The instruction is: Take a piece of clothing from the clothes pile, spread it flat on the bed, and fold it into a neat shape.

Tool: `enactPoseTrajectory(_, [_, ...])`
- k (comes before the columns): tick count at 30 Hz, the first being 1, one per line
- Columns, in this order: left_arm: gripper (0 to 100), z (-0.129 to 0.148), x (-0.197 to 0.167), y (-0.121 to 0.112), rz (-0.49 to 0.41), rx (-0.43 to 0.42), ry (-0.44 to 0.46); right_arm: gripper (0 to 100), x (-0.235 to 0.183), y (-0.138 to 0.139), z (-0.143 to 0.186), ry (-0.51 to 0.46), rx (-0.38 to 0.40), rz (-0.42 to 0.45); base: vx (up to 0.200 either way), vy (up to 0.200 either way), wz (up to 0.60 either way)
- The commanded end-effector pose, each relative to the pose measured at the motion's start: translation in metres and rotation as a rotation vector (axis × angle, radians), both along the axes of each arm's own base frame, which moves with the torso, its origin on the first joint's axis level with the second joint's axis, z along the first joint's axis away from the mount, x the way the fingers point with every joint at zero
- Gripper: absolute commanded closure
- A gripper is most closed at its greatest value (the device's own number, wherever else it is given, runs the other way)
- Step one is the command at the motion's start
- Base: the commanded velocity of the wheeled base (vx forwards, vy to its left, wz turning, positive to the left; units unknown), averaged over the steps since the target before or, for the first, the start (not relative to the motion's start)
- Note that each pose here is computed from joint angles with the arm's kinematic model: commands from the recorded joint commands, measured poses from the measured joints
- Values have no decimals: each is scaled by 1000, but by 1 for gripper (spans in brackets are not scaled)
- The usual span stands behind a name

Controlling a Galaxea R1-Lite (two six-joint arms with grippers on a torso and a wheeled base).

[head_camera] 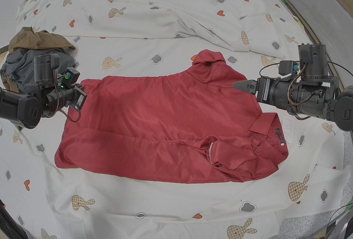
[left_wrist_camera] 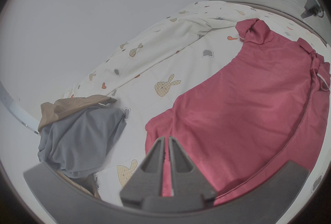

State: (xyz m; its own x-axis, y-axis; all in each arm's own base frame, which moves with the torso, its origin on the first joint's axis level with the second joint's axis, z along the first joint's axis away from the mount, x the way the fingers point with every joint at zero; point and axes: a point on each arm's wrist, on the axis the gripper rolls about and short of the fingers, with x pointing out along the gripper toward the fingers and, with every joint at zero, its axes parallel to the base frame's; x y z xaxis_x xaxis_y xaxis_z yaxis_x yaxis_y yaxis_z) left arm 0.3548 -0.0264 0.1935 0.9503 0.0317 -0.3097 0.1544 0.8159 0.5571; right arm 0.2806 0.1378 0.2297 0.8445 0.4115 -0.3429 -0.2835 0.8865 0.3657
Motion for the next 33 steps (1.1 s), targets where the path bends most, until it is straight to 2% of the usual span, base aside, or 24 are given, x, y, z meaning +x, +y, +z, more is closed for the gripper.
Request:
enactPoseTrajectory(1, [100,-1,-1,-1,-3,0,4,0,-3,-3,3,-6,5,-3,0,0,0])
enactPoseTrajectory(2, [0,-1,-1,-1,-3,0,4,0,-3,-3,3,-6,5,-3,0,0,0])
enactPoseTrajectory(8, [0,-16,20,-2,-7,24,26,0,-2,-3,0,0,4,-5,0,0,0])
enactPoseTrajectory(14, [0,-10,19,-5,53,33,10,0,-2,-3,0,1,3,-5,0,0,0])
enactPoseTrajectory(21, [0,-6,23,-3,59,31,-4,0,-2,-3,-1,3,2,-4,0,0,0])
enactPoseTrajectory(24, [0,-8,32,-1,68,30,-7,0,-2,-3,-1,3,2,-4,0,0,0])
enactPoseTrajectory(28, [0,-19,68,5,85,31,-21,0,-2,-3,-1,4,2,-4,0,0,0])
enactPoseTrajectory(30, [0,-21,75,5,90,31,-23,0,-2,-3,-1,4,2,-4,0,0,0])
enactPoseTrajectory(33, [0,-30,88,8,97,33,14,0,-2,-3,-2,5,1,-4,0,0,0])
